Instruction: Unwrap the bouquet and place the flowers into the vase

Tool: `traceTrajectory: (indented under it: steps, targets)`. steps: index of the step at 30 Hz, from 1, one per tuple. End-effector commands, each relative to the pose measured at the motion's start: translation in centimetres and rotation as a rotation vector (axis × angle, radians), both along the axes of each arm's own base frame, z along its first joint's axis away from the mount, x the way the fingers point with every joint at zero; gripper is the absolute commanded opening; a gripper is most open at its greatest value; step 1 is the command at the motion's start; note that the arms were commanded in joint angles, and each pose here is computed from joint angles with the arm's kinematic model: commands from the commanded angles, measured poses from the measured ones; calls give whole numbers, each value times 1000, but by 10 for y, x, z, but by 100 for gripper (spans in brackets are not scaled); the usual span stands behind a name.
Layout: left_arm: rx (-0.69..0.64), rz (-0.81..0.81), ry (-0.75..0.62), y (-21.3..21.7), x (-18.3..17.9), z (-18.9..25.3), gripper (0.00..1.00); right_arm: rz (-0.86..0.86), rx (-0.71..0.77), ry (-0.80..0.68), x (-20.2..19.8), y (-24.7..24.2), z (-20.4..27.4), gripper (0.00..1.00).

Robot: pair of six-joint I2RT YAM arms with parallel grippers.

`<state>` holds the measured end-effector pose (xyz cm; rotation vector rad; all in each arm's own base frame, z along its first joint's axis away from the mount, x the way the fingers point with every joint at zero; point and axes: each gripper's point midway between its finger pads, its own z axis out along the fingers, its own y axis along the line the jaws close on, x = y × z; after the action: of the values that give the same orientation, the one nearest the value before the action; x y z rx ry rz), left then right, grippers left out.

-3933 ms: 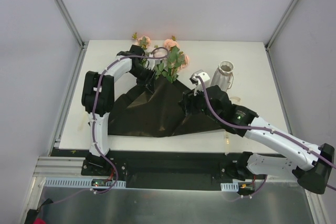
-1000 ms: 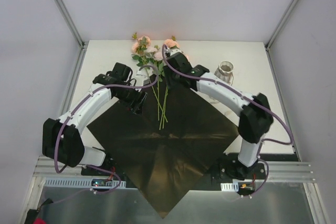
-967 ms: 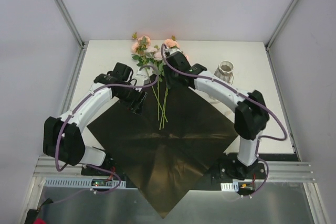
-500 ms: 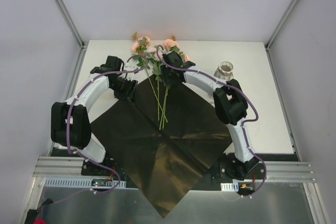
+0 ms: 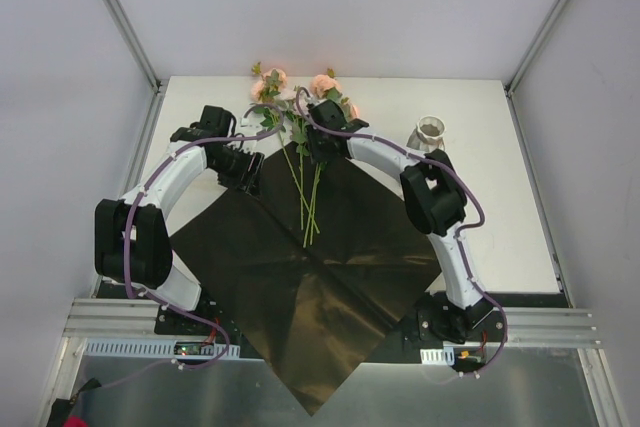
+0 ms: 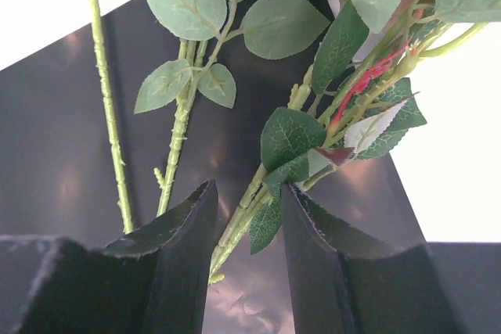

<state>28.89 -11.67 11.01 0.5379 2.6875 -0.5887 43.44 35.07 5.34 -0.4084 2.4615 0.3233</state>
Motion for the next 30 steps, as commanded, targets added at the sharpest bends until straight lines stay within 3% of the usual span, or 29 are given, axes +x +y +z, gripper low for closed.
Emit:
traceTrajectory:
  steps: [1, 5, 8, 12, 21, 26, 29, 30]
  targets:
    - [-27, -48, -26, -5, -6, 10, 49, 0, 52, -23, 13, 15, 10, 41]
    - [-38, -56, -18, -7, -8, 9, 49, -4, 49, -11, 13, 16, 2, 39]
    - [-35, -54, -6, -6, -9, 5, 49, -8, 56, -17, 12, 16, 4, 26]
    - [-37, -62, -7, -7, -12, 5, 49, -14, 75, -63, 13, 12, 25, 22]
    - [-37, -57, -17, -6, -14, 8, 49, -3, 178, -240, 2, -1, 112, 17]
    - [-35, -51, -21, -5, -14, 9, 49, 75, 271, -330, -23, 2, 157, 16]
    - [-31, -46, -25, -5, -14, 10, 49, 141, 291, -406, -35, 6, 184, 12]
    - [-31, -44, -29, -4, -13, 11, 49, 157, 315, -455, -42, 4, 208, 7]
